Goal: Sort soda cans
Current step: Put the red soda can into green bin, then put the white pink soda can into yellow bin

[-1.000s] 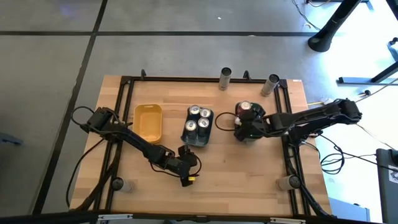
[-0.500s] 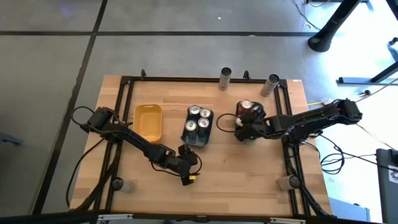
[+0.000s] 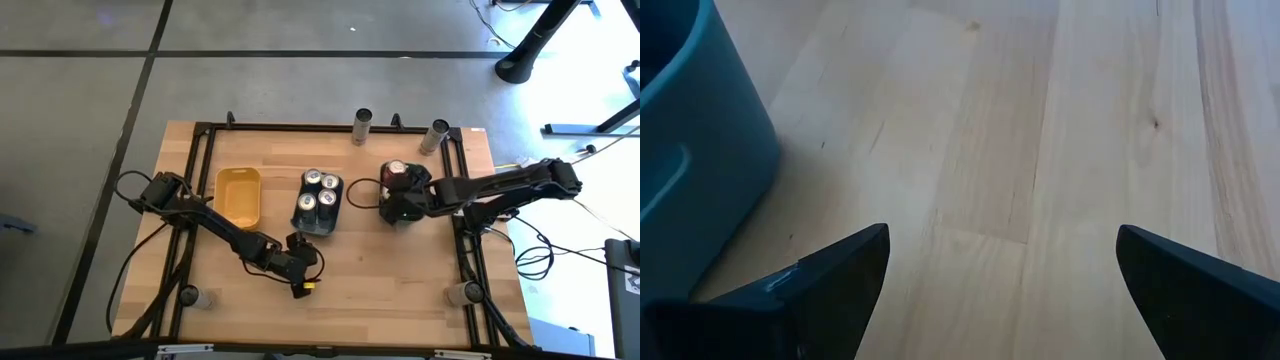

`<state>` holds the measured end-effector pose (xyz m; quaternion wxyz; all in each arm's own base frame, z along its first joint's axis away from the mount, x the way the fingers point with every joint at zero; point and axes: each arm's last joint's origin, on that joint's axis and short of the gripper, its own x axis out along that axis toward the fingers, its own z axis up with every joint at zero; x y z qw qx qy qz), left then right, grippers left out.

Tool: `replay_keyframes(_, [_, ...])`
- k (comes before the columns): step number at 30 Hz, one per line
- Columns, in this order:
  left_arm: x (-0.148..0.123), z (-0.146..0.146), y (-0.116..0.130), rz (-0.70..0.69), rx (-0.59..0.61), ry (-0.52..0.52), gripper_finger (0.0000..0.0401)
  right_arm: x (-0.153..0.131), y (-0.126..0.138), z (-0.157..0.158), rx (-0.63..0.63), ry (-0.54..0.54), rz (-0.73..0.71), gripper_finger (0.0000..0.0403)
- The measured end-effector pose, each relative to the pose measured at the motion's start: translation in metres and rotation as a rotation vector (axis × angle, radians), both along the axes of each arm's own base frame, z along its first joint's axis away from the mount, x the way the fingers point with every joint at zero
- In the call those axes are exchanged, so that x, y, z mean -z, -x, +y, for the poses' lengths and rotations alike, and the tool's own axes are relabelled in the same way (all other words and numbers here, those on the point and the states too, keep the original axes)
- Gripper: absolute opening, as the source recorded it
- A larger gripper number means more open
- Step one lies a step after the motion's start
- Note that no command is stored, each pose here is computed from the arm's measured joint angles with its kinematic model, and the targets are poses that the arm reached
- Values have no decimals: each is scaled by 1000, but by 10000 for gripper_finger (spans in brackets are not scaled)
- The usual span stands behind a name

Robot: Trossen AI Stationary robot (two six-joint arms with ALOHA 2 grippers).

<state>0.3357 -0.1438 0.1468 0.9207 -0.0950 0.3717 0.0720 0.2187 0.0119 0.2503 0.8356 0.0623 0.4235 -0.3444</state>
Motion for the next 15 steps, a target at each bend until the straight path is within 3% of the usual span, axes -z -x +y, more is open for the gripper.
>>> replay_keyframes(7, [-30, 0, 9, -56, -24, 61, 376, -32, -6, 0, -48, 51, -34, 355])
replay_keyframes(15, [-80, 13, 30, -122, -43, 70, 376, -38, -13, 1, -116, 89, -62, 356])
